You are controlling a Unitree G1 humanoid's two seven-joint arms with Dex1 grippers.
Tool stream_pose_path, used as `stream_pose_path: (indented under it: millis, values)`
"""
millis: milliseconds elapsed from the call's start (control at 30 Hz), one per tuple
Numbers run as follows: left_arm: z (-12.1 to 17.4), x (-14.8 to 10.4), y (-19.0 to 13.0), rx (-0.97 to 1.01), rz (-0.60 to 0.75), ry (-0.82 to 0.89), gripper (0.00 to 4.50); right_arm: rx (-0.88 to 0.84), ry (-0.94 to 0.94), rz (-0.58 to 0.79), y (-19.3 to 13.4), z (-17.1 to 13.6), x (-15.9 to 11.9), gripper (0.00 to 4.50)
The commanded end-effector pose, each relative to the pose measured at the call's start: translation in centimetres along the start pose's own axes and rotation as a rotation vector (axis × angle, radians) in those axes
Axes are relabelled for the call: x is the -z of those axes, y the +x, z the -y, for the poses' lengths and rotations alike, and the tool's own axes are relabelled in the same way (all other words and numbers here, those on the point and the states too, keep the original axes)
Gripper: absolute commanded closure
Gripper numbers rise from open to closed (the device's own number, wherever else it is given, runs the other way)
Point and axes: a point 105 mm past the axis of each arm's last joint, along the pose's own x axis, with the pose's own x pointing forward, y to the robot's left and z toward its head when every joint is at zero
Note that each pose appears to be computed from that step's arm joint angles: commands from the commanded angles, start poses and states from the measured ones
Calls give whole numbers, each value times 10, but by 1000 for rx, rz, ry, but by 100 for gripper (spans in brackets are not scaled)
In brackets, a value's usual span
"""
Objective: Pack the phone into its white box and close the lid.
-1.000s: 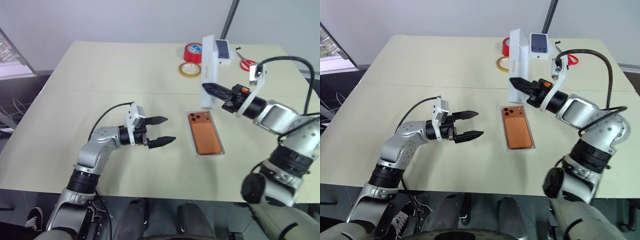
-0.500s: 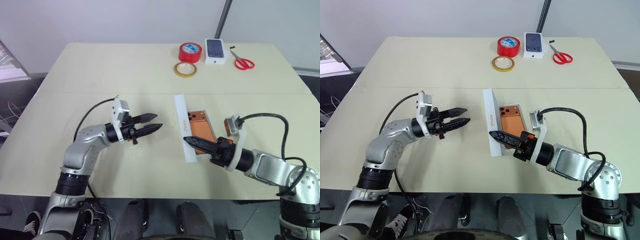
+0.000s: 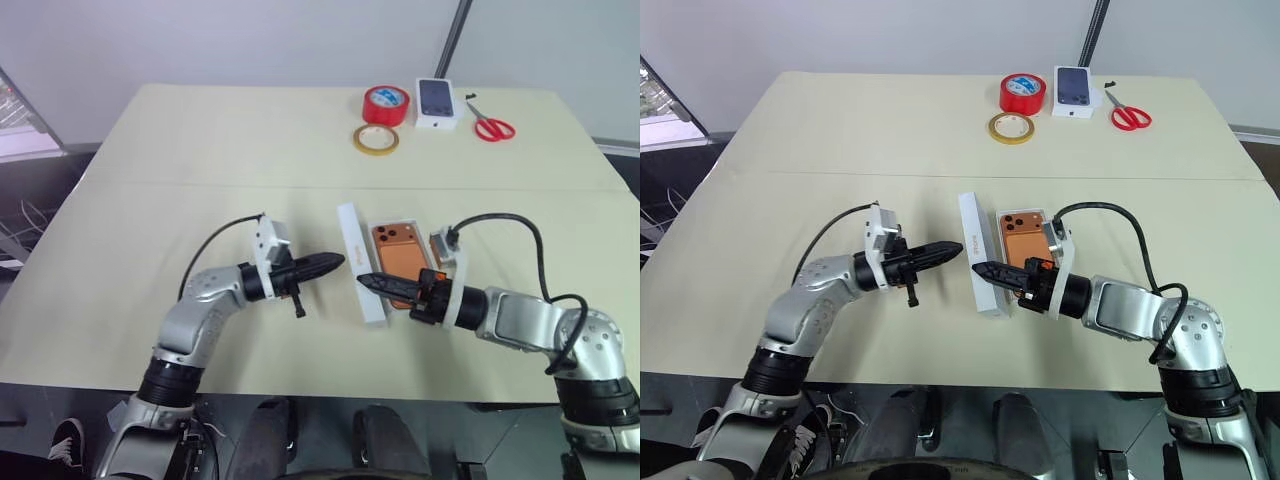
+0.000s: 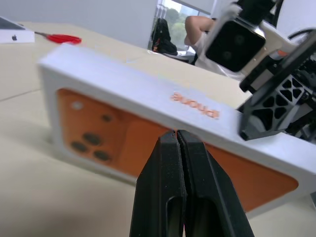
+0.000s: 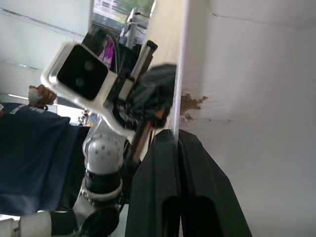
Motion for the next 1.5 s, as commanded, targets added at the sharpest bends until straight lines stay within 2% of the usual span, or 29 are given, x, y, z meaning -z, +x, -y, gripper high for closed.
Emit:
stream_pose_path:
  millis: [33, 200, 233, 267, 333, 367, 467, 500, 533, 767, 967, 1067, 1100, 1200, 1300, 1500]
  values:
    - [2, 2, 13, 14, 8, 23, 443, 6, 24, 42, 2, 1, -18, 450]
    - [2, 7, 27, 21, 22, 11, 443, 15, 43, 66, -2, 6, -28, 450]
    - [2, 8, 30, 24, 25, 3, 450, 9, 49, 78, -3, 6, -30, 390]
    - [1, 9, 33, 26, 25, 2, 450, 6, 48, 71, -4, 6, -30, 361]
    - [1, 11, 40, 30, 27, 0, 450, 11, 46, 59, -7, 7, -28, 248]
    - [1, 10, 44, 35, 34, -4, 450, 19, 38, 55, -9, 7, -28, 212]
    - [2, 10, 53, 50, 42, -8, 450, 48, 17, 93, -18, 8, -38, 62]
    - [2, 10, 56, 53, 45, -9, 450, 68, -6, 98, -23, 8, -42, 22]
    - [3, 10, 57, 54, 47, -10, 450, 81, -22, 98, -26, 8, -43, 7]
    - [14, 22, 80, 116, 39, -40, 450, 356, -390, 139, -83, 27, -82, 7]
    - [20, 26, 89, 146, 26, -27, 450, 437, -601, 186, -89, 33, -102, 7]
    - [15, 20, 83, 128, 28, 7, 450, 458, -745, 169, -83, 37, -99, 81]
    - [14, 19, 83, 127, 27, 12, 450, 455, -771, 164, -82, 38, -98, 131]
    - [6, 13, 65, 101, 8, 49, 450, 588, -977, 139, -81, 54, -98, 281]
    - [3, 18, 46, 86, -52, 108, 450, 666, -1086, 132, -82, 67, -98, 445]
    - [-4, 36, 36, 35, -153, 121, 450, 694, -1190, 87, -79, 75, -92, 445]
